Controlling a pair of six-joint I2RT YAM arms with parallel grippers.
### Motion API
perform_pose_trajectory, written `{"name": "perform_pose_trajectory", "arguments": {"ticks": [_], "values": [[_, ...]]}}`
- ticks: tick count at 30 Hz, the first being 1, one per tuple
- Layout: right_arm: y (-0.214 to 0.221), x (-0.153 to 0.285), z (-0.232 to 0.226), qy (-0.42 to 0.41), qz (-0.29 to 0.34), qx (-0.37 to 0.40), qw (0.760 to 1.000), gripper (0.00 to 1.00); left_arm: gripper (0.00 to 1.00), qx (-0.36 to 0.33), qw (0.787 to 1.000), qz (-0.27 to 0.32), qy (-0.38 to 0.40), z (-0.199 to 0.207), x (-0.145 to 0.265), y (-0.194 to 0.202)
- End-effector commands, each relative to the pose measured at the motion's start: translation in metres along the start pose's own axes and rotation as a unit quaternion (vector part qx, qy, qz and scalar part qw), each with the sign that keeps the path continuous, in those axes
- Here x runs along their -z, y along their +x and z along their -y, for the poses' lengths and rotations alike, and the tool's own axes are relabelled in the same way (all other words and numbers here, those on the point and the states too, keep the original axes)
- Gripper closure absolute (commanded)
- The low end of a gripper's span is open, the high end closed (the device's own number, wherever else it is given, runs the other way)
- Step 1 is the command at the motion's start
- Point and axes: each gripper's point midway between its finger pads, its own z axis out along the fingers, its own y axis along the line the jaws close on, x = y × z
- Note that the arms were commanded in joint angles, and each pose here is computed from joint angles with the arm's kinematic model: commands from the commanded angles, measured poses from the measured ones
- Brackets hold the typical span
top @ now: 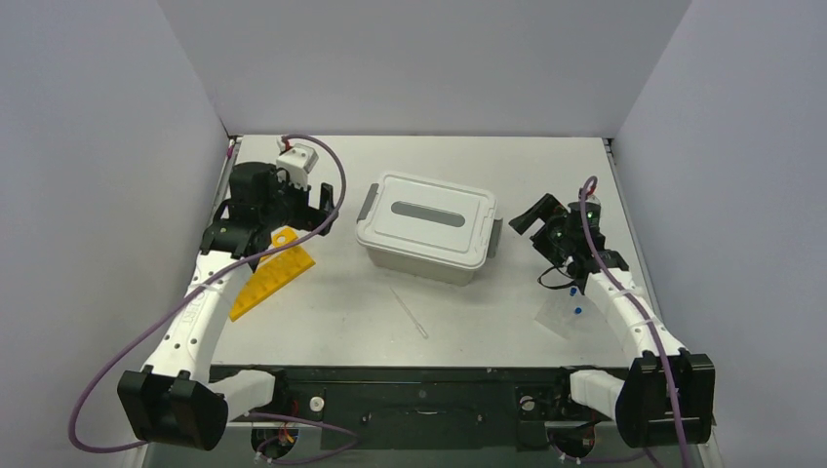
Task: Organize the chemistry lab equipment
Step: Move the storage box to the center of the board.
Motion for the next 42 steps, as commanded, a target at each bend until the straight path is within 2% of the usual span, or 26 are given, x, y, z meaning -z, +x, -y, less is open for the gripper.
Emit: {"name": "perform_pose_trajectory", "arguments": {"ticks": [1, 7, 10, 15, 20, 24, 30, 34, 38, 42], "values": [[-0.002, 0.007, -0.044, -0.092, 0.015, 0.005, 0.996, 0.11, 0.04, -0.027, 1.000, -0.003, -0.002, -0.002, 0.009, 0.003], [0.013, 0.002, -0.049, -0.090, 0.010, 0.010, 0.996, 0.12, 0.03, -0.014, 0.999, -0.012, -0.039, -0.016, -0.001, 0.008], [0.015, 0.001, -0.054, -0.097, 0.020, -0.003, 0.995, 0.15, 0.03, -0.008, 0.998, -0.037, -0.056, -0.025, -0.013, 0.020], [0.022, 0.004, -0.061, -0.131, 0.033, -0.020, 0.991, 0.14, 0.03, -0.011, 0.997, -0.071, -0.034, -0.015, -0.026, 0.040], [0.037, -0.006, -0.066, -0.168, 0.015, -0.063, 0.984, 0.13, 0.03, -0.017, 0.997, -0.075, -0.033, -0.009, -0.031, 0.040], [0.045, -0.008, -0.081, -0.201, 0.011, -0.075, 0.977, 0.13, 0.03, -0.042, 0.995, -0.081, -0.046, -0.005, -0.040, 0.043], [0.049, -0.012, -0.094, -0.229, 0.003, -0.098, 0.969, 0.14, 0.03, -0.041, 0.994, -0.088, -0.040, 0.001, -0.040, 0.046], [0.049, -0.015, -0.099, -0.236, -0.001, -0.106, 0.966, 0.18, 0.03, -0.046, 0.993, -0.094, -0.046, 0.000, -0.036, 0.048], [0.048, -0.016, -0.102, -0.228, -0.007, -0.095, 0.969, 0.29, 0.03, -0.054, 0.992, -0.101, -0.052, -0.003, -0.033, 0.050], [0.049, -0.017, -0.082, -0.139, 0.002, -0.029, 0.990, 0.35, 0.03, -0.057, 0.992, -0.099, -0.055, -0.003, -0.029, 0.049]]}}
